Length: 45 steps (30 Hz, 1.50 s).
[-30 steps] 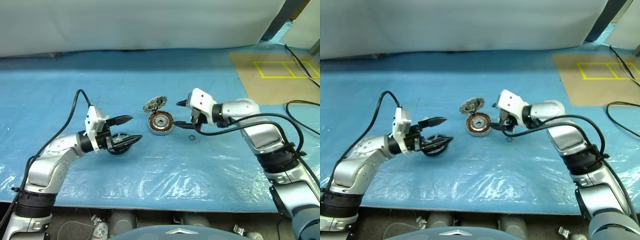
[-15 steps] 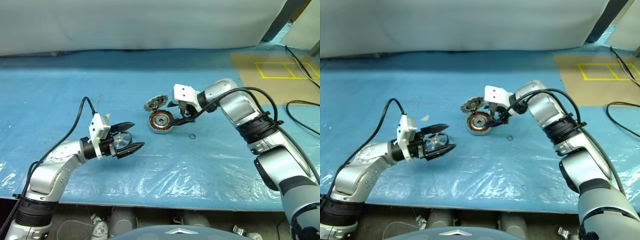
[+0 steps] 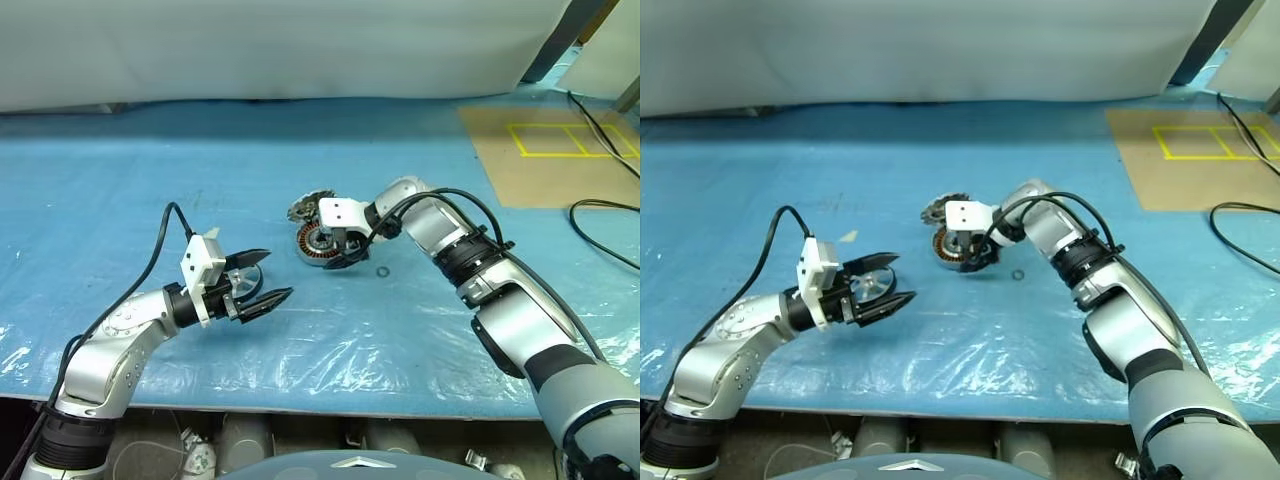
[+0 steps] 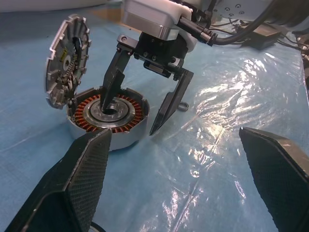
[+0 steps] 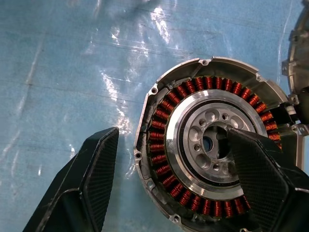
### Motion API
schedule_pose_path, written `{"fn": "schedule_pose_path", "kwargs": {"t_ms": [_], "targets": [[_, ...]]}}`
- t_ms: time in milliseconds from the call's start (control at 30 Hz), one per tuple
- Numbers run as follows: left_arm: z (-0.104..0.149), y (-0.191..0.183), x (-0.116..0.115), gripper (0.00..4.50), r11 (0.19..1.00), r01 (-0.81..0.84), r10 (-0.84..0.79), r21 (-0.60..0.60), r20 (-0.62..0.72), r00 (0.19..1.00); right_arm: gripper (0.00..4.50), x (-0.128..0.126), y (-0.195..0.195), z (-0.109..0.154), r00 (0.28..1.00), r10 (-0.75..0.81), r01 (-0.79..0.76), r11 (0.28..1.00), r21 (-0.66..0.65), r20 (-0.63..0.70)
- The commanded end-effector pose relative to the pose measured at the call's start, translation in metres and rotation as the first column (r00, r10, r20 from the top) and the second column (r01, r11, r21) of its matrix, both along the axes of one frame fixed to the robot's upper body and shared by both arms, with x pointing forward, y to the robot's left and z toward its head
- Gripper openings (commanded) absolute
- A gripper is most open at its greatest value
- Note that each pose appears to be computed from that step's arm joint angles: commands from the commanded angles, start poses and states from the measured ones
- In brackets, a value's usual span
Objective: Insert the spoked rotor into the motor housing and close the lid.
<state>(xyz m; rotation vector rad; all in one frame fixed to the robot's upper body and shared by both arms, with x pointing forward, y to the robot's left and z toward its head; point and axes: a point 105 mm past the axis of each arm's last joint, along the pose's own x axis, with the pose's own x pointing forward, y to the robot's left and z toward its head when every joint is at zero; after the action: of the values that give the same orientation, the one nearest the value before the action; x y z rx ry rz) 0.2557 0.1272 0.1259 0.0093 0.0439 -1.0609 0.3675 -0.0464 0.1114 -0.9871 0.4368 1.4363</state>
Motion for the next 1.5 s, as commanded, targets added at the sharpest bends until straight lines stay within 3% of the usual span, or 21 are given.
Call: {"fn": "schedule_pose_path", "kwargs": {"t_ms": [33, 233, 367, 467, 500, 700, 967, 1267, 1500], "targets": [[0.004, 0.014, 0.000, 4.48, 1.000, -0.007, 0.007, 0.000, 0.028, 1.000, 3.80, 0.000, 0.003, -0.001, 0.999, 0.032, -0.031, 0.999, -0.035, 0.021], [-0.004, 0.018, 0.003, 4.48, 1.000, -0.008, 0.008, -0.003, 0.035, 0.999, 3.80, -0.008, 0.002, -0.007, 0.996, 0.087, -0.085, 0.992, -0.091, 0.019], [-0.008, 0.010, 0.007, 4.50, 1.000, 0.002, -0.001, -0.009, 0.039, 0.999, 2.90, -0.015, 0.003, -0.009, 0.992, 0.120, -0.115, 0.984, -0.133, 0.029], [-0.010, 0.008, 0.010, 4.50, 1.000, 0.006, -0.005, -0.015, 0.044, 0.999, 1.91, -0.015, 0.006, -0.010, 0.993, 0.106, -0.096, 0.983, -0.155, 0.057], [-0.011, 0.008, 0.011, 4.50, 1.000, 0.005, -0.004, -0.018, 0.044, 0.999, 1.87, -0.014, 0.008, -0.008, 0.994, 0.092, -0.082, 0.985, -0.152, 0.062], [-0.014, -0.004, 0.006, 4.50, 0.999, 0.009, -0.007, -0.035, 0.044, 0.999, 1.87, -0.016, 0.017, 0.009, 0.998, 0.009, -0.002, 0.993, -0.120, 0.054], [-0.002, -0.028, -0.011, 4.50, 0.999, 0.005, -0.003, -0.054, 0.037, 0.999, 1.87, -0.053, 0.013, 0.016, 0.989, -0.068, 0.049, 0.988, -0.150, -0.129], [-0.002, -0.032, -0.015, 4.50, 0.998, 0.012, -0.011, -0.061, 0.011, 1.000, 1.87, -0.080, 0.022, 0.014, 0.968, -0.124, 0.090, 0.983, -0.161, -0.217], [-0.006, -0.030, -0.011, 4.50, 0.998, 0.026, -0.025, -0.056, 0.008, 1.000, 1.87, -0.075, 0.026, 0.003, 0.970, -0.163, 0.132, 0.976, -0.171, -0.180]]}}
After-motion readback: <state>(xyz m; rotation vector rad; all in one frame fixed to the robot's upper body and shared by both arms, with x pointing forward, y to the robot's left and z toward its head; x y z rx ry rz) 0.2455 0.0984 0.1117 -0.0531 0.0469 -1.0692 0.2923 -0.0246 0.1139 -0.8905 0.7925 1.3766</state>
